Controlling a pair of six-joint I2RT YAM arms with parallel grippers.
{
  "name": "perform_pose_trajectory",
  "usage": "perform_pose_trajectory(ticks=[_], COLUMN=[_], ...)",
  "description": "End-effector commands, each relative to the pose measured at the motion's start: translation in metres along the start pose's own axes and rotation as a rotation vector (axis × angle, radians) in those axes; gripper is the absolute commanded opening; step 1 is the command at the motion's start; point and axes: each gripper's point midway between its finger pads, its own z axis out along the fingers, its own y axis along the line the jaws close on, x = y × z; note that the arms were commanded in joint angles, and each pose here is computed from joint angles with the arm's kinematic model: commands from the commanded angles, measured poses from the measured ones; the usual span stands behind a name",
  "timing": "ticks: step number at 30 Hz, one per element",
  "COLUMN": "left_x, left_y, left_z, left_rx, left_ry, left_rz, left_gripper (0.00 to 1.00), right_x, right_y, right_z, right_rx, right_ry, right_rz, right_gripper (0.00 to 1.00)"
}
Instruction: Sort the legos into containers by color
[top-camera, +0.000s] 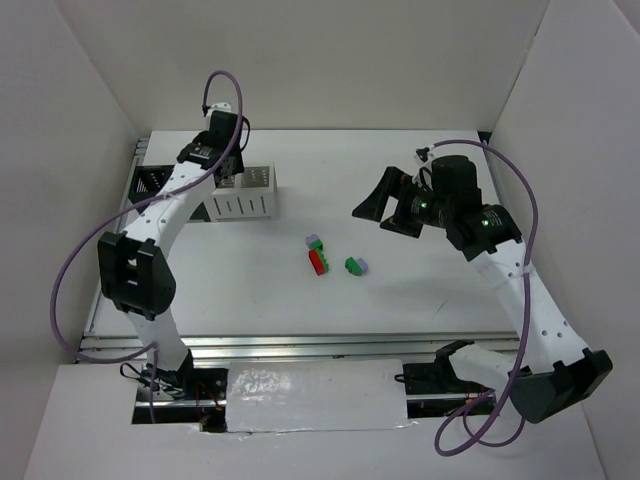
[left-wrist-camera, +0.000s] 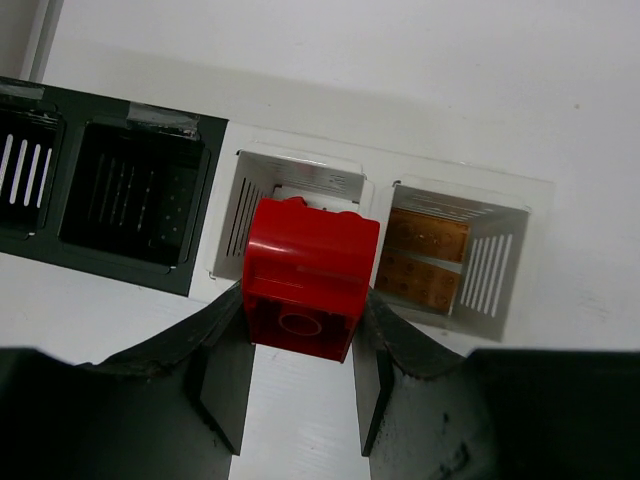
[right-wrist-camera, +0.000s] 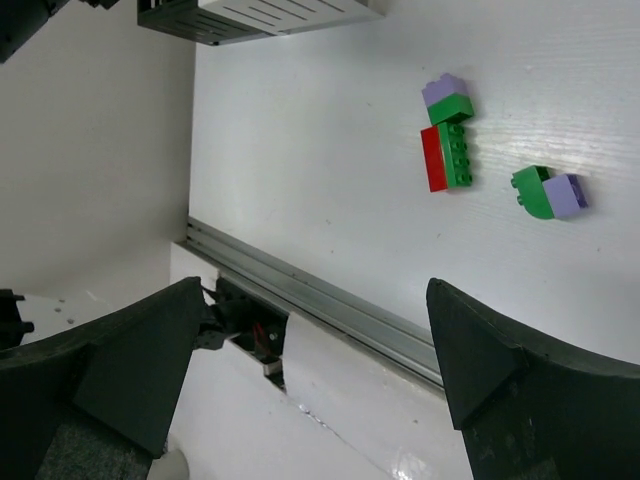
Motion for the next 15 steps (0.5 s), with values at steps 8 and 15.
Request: perform_pose_trajectory(ticks=[8, 15], left_x=[0.002, 0.017], left_y=[0.014, 0.017], left_z=[0.029, 0.035], left_rx=[-0.097, -0.101], left_ry=[0.043, 0.075], left_rz=[-0.032, -0.05], left_gripper=[0.38, 0.75], right_x=[0.01, 0.008], right_y=[-0.006, -0.011], right_z=[-0.009, -0.003], right_rx=[0.009, 0.039], right_ry=[0.021, 0.034], right_rz=[-0.068, -0.081], right_gripper=[1.0, 1.0])
